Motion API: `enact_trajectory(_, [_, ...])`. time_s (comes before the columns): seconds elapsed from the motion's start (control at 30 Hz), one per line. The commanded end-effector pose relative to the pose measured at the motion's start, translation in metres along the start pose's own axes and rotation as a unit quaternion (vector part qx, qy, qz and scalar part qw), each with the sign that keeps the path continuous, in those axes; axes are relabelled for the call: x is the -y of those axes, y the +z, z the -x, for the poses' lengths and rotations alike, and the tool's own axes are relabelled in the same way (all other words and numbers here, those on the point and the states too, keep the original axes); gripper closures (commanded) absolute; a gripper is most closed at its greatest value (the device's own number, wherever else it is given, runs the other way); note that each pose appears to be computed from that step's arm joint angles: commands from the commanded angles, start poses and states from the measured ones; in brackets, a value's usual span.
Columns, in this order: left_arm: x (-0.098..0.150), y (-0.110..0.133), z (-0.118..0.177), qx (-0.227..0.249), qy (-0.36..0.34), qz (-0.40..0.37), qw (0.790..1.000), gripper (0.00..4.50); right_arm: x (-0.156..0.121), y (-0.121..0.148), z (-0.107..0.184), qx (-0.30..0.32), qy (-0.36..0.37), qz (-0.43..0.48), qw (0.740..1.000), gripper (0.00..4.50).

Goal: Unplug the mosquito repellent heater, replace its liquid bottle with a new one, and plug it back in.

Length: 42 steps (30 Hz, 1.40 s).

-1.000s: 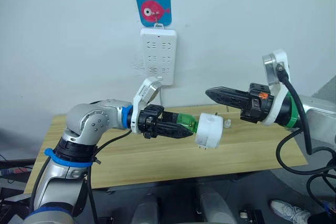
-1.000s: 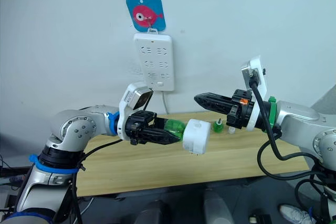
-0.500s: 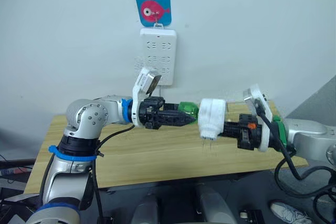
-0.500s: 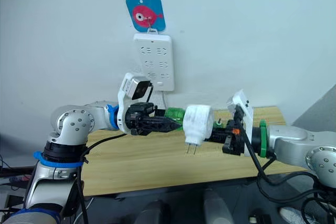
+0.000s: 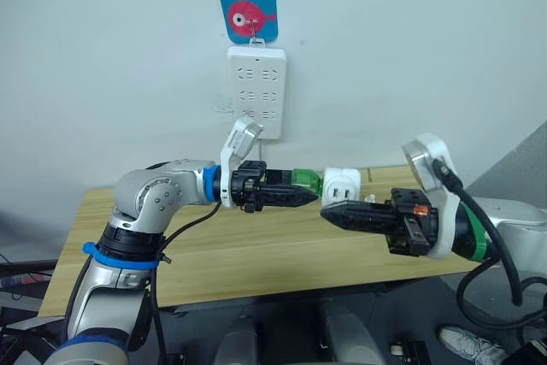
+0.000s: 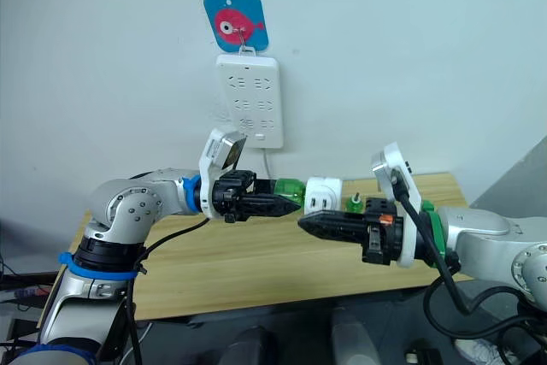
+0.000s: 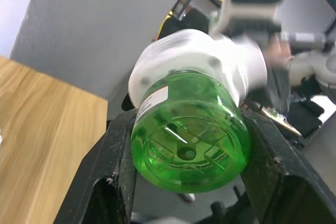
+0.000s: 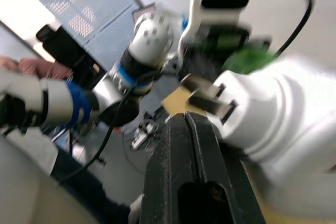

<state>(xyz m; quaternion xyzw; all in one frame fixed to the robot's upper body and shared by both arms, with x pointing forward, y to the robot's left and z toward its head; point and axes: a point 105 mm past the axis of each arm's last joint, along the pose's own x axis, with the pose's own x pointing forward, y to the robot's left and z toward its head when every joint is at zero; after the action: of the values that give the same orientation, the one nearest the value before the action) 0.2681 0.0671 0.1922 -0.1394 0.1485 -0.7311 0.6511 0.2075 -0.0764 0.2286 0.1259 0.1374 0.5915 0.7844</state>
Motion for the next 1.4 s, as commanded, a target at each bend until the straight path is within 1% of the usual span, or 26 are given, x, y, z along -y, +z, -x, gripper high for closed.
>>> enact_trajectory(0.03, [0.018, 0.003, -0.002, -0.014, -0.045, -0.029, 0.998, 2.21, 0.006, 0.015, 0.001, 0.031, -0.026, 0.020, 0.999, 4.50])
enact_trajectory(0.23, [0.028, -0.003, 0.002, -0.037, -0.075, -0.023, 0.996, 2.21, 0.022, 0.017, 0.003, 0.031, -0.066, 0.027, 0.997, 4.50])
enact_trajectory(0.37, [0.033, 0.000, 0.003, -0.031, -0.086, -0.015, 0.996, 2.21, 0.029, 0.016, 0.004, 0.022, -0.075, 0.028, 0.997, 4.50])
enact_trajectory(0.5, [0.038, 0.005, 0.003, -0.020, -0.097, -0.001, 0.995, 2.21, 0.035, 0.005, 0.005, -0.002, -0.079, 0.025, 0.997, 4.50])
enact_trajectory(0.67, [0.038, 0.011, 0.003, -0.008, -0.096, 0.010, 0.995, 2.21, 0.031, 0.000, 0.003, -0.012, -0.063, 0.025, 0.998, 4.50])
enact_trajectory(1.4, [0.037, 0.020, -0.006, 0.008, -0.092, 0.018, 0.996, 2.21, 0.018, -0.009, 0.003, -0.038, -0.023, 0.018, 0.999, 4.50])
